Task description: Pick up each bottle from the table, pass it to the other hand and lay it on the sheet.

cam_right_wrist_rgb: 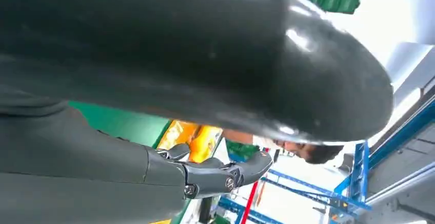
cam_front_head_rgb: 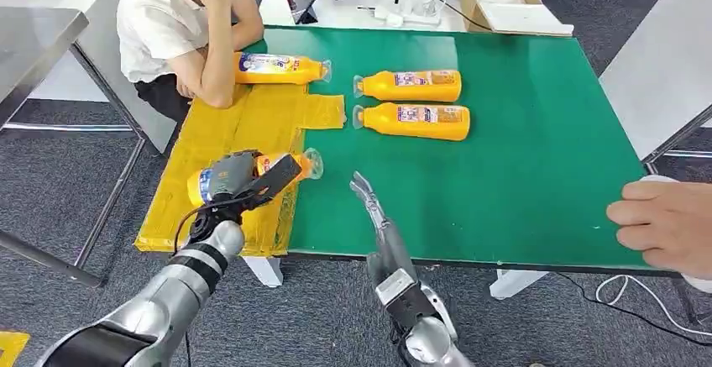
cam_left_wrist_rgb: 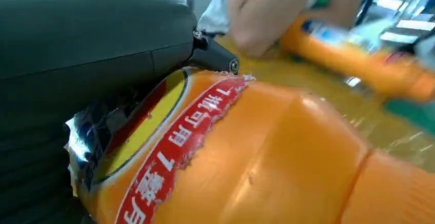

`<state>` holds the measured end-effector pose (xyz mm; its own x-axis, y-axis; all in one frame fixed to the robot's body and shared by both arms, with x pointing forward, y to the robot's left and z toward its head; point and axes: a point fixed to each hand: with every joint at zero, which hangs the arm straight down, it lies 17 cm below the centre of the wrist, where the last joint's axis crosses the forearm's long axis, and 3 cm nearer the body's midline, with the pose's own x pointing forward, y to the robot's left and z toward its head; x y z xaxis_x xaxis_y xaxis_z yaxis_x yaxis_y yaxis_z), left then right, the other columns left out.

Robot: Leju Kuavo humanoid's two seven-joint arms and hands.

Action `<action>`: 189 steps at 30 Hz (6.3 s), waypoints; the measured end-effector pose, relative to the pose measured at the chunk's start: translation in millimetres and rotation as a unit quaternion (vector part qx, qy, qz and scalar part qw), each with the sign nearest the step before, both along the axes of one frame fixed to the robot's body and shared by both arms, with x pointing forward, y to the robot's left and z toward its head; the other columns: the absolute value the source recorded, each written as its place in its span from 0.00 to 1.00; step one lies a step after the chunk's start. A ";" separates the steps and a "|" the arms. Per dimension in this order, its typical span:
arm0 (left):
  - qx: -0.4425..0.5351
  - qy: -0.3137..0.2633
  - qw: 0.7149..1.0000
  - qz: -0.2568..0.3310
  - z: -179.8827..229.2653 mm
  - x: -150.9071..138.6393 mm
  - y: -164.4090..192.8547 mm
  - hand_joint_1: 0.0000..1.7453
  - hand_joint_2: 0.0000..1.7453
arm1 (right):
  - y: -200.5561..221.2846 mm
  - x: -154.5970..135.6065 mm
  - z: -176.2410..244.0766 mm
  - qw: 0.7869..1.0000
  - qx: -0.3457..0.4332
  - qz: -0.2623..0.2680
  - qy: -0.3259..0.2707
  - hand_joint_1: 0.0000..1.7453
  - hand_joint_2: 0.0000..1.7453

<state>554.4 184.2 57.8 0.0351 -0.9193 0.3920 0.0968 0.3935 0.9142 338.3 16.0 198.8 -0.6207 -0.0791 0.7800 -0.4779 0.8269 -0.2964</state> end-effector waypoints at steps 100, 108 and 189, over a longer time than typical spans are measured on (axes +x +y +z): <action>-0.554 -0.114 0.821 -0.072 81.1 -113.4 -85.3 0.00 1.00 | -225.2 135.0 -146.1 0.811 -0.479 -0.320 -0.098 0.00 1.00; -0.558 -0.105 0.819 -0.089 83.3 -117.0 -98.4 0.00 1.00 | -243.3 138.4 -187.9 0.803 -0.517 -0.295 -0.036 0.00 1.00; -0.586 -0.031 0.793 -0.166 93.8 -117.8 -153.2 0.00 1.00 | -258.9 180.3 -220.5 0.778 -0.577 -0.190 0.162 1.00 1.00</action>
